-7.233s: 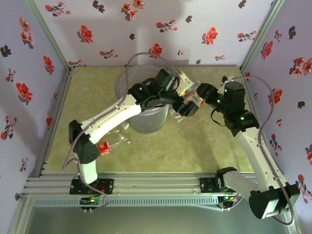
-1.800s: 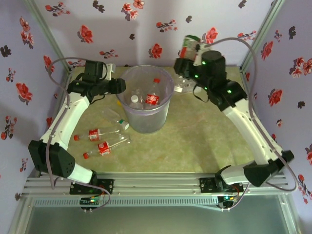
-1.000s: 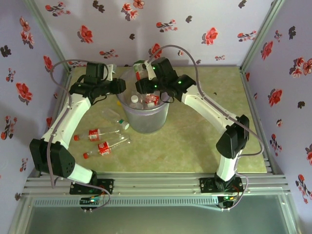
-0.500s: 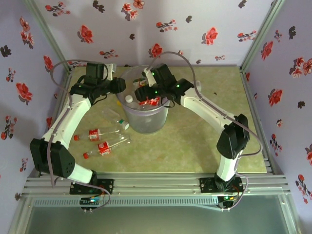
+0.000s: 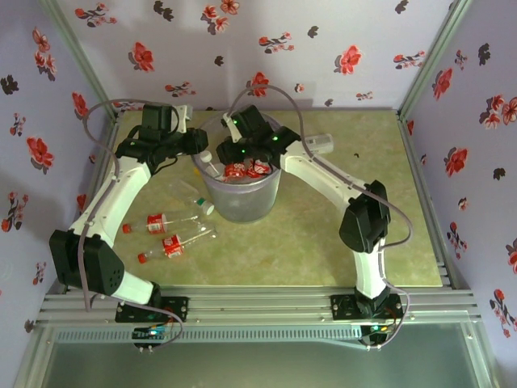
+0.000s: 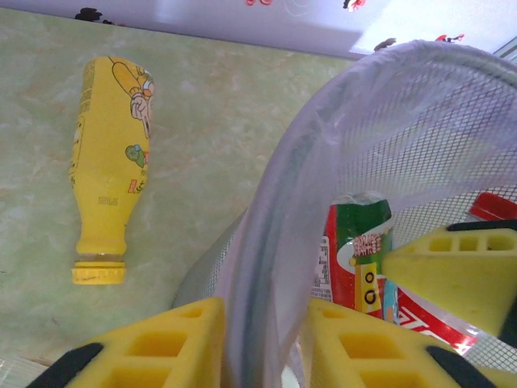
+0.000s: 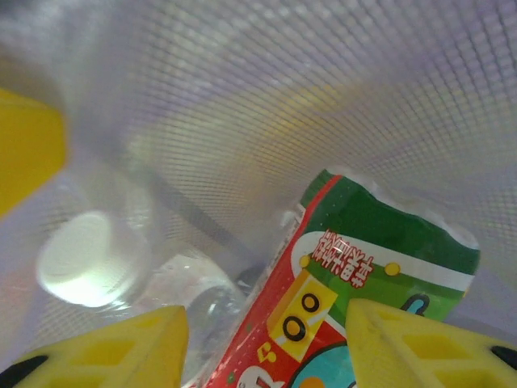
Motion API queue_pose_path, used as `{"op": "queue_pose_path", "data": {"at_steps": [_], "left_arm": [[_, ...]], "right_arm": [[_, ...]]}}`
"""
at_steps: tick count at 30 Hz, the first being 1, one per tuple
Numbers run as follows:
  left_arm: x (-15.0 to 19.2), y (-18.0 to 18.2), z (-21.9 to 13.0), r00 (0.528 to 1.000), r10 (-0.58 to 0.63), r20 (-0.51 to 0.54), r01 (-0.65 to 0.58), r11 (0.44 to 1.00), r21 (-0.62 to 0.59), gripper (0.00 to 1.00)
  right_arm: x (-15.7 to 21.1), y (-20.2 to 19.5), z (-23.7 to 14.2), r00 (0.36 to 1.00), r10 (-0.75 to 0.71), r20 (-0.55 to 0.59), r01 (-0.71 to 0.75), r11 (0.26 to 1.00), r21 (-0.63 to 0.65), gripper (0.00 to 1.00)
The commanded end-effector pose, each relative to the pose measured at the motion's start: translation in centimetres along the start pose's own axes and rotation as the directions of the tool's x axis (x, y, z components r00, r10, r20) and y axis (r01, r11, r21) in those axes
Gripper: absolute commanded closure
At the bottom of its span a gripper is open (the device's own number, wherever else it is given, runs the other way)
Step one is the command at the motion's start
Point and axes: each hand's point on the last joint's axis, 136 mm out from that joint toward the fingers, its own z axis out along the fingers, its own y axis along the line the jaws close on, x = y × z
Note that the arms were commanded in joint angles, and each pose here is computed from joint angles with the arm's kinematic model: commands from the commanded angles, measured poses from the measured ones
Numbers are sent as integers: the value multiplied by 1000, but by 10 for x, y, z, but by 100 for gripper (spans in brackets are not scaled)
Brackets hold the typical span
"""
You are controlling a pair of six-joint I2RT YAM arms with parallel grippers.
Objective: Put the plastic bottles in the bin
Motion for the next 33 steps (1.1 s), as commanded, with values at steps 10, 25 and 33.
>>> {"op": "queue_pose_path", "data": {"at_steps": [10,25,33], "left_arm": [[3,2,-6,1000,-5,6,5,1000,4,71],[2,1,-7,1000,-4,12,4,1000,13,71],[-1,1,-10,999,-15,36,14,1000,25,71]], "right_arm": [[-14,15,-40,999,26,38,-24,999,-44,29],[-44,-143,-192,786,406,467,-526,835,159,22],[33,-266,-177,621,586,521,-774,565,286,24]]}}
